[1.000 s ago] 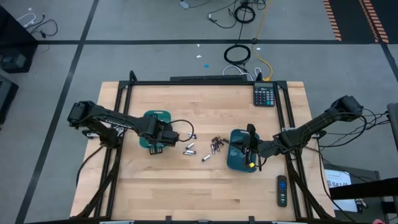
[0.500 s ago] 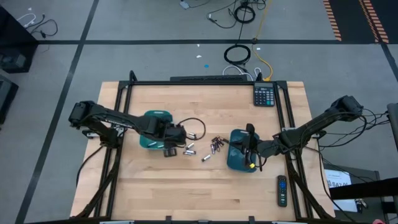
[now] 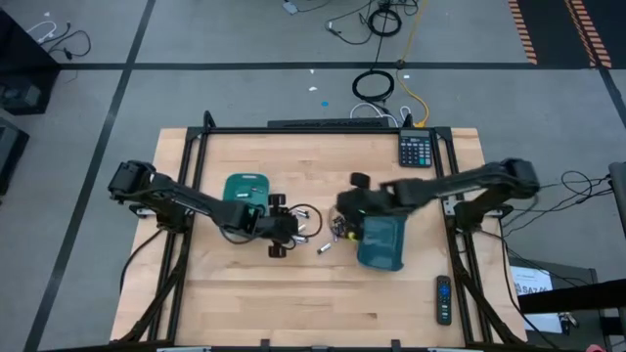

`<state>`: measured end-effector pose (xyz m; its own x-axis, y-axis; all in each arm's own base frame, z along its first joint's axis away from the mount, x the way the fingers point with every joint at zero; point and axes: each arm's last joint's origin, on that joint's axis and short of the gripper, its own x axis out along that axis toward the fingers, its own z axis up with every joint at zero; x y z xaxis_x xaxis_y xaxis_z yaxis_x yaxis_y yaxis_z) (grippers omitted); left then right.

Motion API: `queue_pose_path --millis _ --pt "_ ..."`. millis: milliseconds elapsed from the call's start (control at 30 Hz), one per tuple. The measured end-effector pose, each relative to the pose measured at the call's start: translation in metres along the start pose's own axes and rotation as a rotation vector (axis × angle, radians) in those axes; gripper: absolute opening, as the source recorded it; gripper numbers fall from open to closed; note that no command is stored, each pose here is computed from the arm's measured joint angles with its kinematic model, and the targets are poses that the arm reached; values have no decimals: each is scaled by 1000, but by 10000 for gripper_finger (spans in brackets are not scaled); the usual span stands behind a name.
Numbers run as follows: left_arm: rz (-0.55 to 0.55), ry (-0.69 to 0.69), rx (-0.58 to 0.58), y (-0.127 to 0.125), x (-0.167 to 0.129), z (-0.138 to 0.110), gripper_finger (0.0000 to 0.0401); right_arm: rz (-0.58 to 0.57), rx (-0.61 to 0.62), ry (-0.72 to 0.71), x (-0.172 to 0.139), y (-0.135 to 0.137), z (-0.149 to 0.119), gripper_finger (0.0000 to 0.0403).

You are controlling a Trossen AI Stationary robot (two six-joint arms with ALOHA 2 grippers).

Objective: Sort batteries
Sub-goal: Put the black battery into the blue bin

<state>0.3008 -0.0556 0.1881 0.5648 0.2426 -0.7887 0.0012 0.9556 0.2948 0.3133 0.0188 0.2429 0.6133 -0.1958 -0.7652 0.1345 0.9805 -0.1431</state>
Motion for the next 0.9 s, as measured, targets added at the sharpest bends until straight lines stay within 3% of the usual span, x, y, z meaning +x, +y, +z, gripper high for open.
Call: queue_pose_path --millis 233,400,600,700,900 --pt "-40 -54 -40 -1 -9 -27 185 120 -95 277 59 -22 -1 53" --pt "-34 -126 -48 5 -19 -37 185 132 -80 462 80 -38 -4 50" --pt "-12 -189 -57 12 -18 -47 185 204 -77 652 95 -38 -3 50" --pt "-9 -183 -53 15 -15 -52 185 224 -92 692 102 -35 1 50" --pt "-13 -178 -46 15 -13 -56 185 209 -235 719 119 -21 3 50"
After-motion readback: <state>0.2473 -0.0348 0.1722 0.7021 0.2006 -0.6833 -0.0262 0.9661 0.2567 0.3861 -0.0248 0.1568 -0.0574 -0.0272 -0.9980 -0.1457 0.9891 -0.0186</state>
